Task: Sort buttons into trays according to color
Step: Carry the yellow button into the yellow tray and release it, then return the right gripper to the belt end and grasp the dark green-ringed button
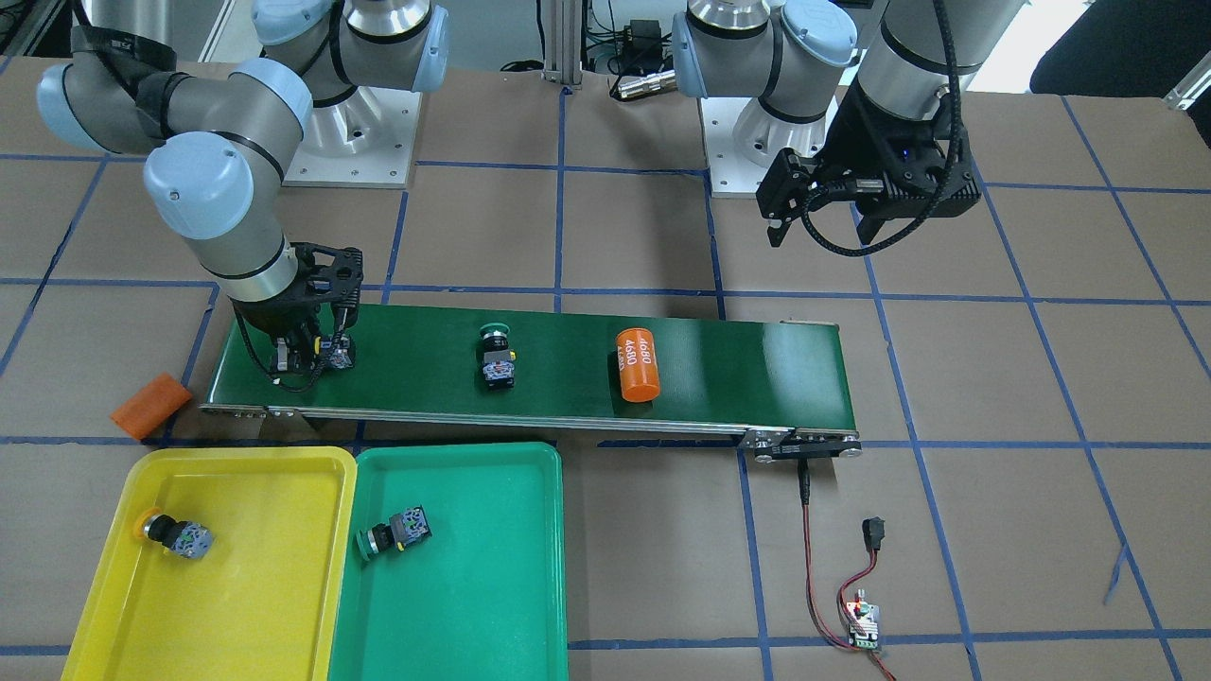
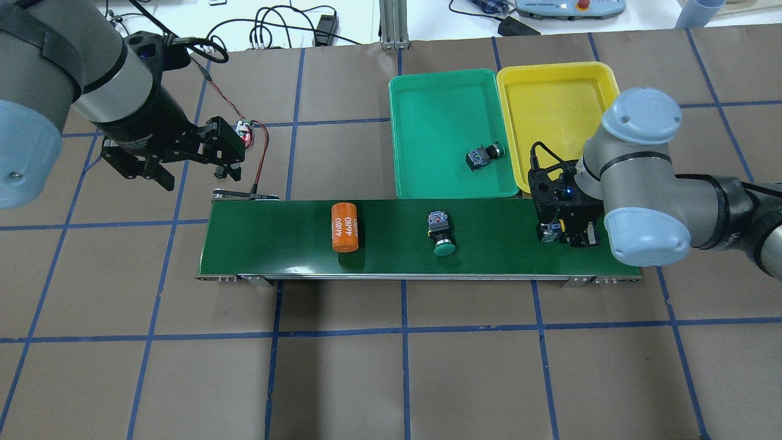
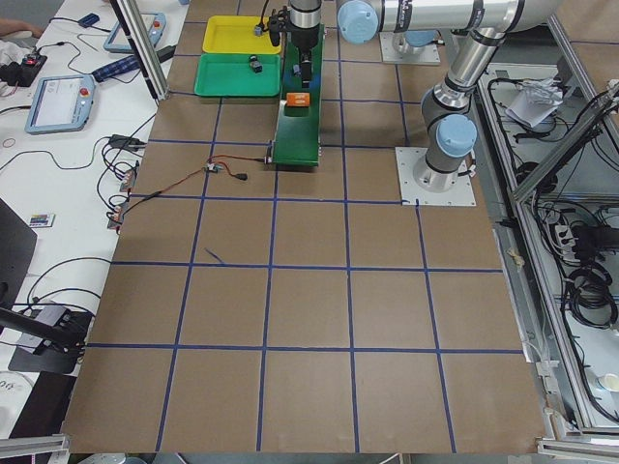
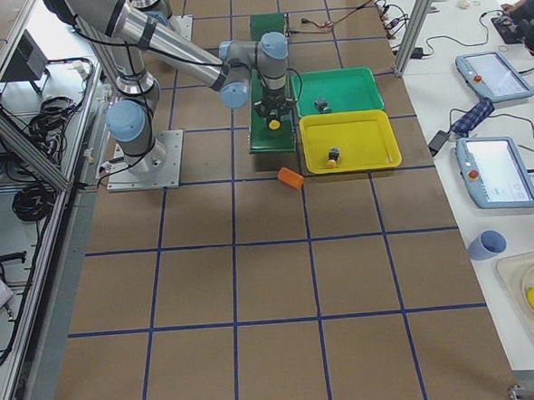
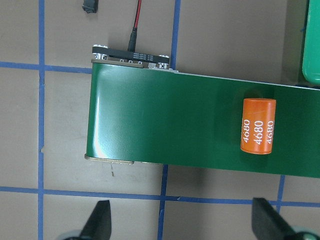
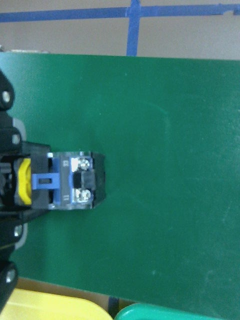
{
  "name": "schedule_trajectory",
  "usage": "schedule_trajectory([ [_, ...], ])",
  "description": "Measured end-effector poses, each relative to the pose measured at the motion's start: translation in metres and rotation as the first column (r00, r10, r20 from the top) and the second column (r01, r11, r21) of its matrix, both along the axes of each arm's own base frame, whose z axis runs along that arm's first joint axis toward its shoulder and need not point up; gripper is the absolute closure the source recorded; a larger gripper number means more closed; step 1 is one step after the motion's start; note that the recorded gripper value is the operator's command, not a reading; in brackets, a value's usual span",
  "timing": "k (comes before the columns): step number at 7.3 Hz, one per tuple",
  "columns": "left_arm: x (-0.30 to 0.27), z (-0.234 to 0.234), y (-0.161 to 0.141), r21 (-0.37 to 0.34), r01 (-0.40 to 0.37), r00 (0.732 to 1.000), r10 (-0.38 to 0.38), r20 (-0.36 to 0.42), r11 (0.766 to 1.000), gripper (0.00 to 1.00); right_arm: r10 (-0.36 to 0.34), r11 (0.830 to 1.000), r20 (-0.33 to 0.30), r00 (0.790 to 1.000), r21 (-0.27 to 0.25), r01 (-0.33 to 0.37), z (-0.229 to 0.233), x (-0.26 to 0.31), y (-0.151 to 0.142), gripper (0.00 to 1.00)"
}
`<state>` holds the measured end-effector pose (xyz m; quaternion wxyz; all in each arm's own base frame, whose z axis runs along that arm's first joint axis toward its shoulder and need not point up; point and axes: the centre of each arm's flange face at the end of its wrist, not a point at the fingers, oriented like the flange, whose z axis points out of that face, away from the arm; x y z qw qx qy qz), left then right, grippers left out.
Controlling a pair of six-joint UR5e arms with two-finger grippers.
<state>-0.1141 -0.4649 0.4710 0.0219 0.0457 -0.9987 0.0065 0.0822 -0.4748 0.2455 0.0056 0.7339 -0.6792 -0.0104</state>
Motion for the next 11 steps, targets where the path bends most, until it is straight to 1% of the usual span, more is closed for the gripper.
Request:
schedule_trajectory([
  [2, 0.000, 0.002, -0.003, -0.001, 0.000, 1.000, 0.000, 0.000, 1.000, 0.00, -0.004, 0.999, -0.010, 1.000, -0.035, 0.004, 0.008, -0.001, -0.007, 0.93],
  [3, 0.000, 0.002, -0.003, -0.002, 0.001, 1.000, -0.001, 0.000, 1.000, 0.00, -0.006, 0.997, -0.015, 1.000, -0.074, 0.004, 0.019, -0.004, -0.023, 0.92],
  [4, -0.001, 0.002, -0.003, -0.002, 0.001, 1.000, -0.001, -0.001, 1.000, 0.00, -0.007, 0.994, -0.020, 1.000, -0.112, 0.005, 0.031, -0.008, -0.056, 0.92],
  [5, -0.001, 0.002, -0.003, -0.003, 0.001, 1.000, -0.001, 0.000, 1.000, 0.00, -0.011, 0.991, -0.026, 1.000, -0.136, 0.007, 0.034, -0.015, -0.099, 0.93],
  [6, -0.001, 0.002, -0.003, -0.002, 0.002, 1.000, -0.002, 0.000, 1.000, 0.00, -0.018, 0.989, -0.043, 0.999, -0.146, 0.012, 0.030, -0.025, -0.140, 0.74],
  [7, -0.001, 0.002, -0.003, -0.002, 0.002, 1.000, -0.002, 0.000, 1.000, 0.00, -0.032, 0.990, -0.064, 0.997, -0.136, 0.024, 0.023, -0.037, -0.165, 0.16],
  [8, 0.000, 0.003, -0.004, -0.004, 0.002, 1.000, -0.002, 0.001, 1.000, 0.00, -0.050, 0.993, -0.067, 0.996, -0.107, 0.043, 0.014, -0.052, -0.175, 0.12],
  [9, 0.000, 0.006, -0.005, -0.007, 0.002, 1.000, -0.002, 0.002, 1.000, 0.00, -0.063, 0.996, -0.057, 0.996, -0.074, 0.059, 0.007, -0.063, -0.177, 0.10],
  [11, 0.000, 0.009, -0.008, -0.013, 0.002, 1.000, -0.002, 0.002, 1.000, 0.00, -0.070, 0.997, -0.040, 0.997, -0.046, 0.068, 0.005, -0.069, -0.175, 0.11],
])
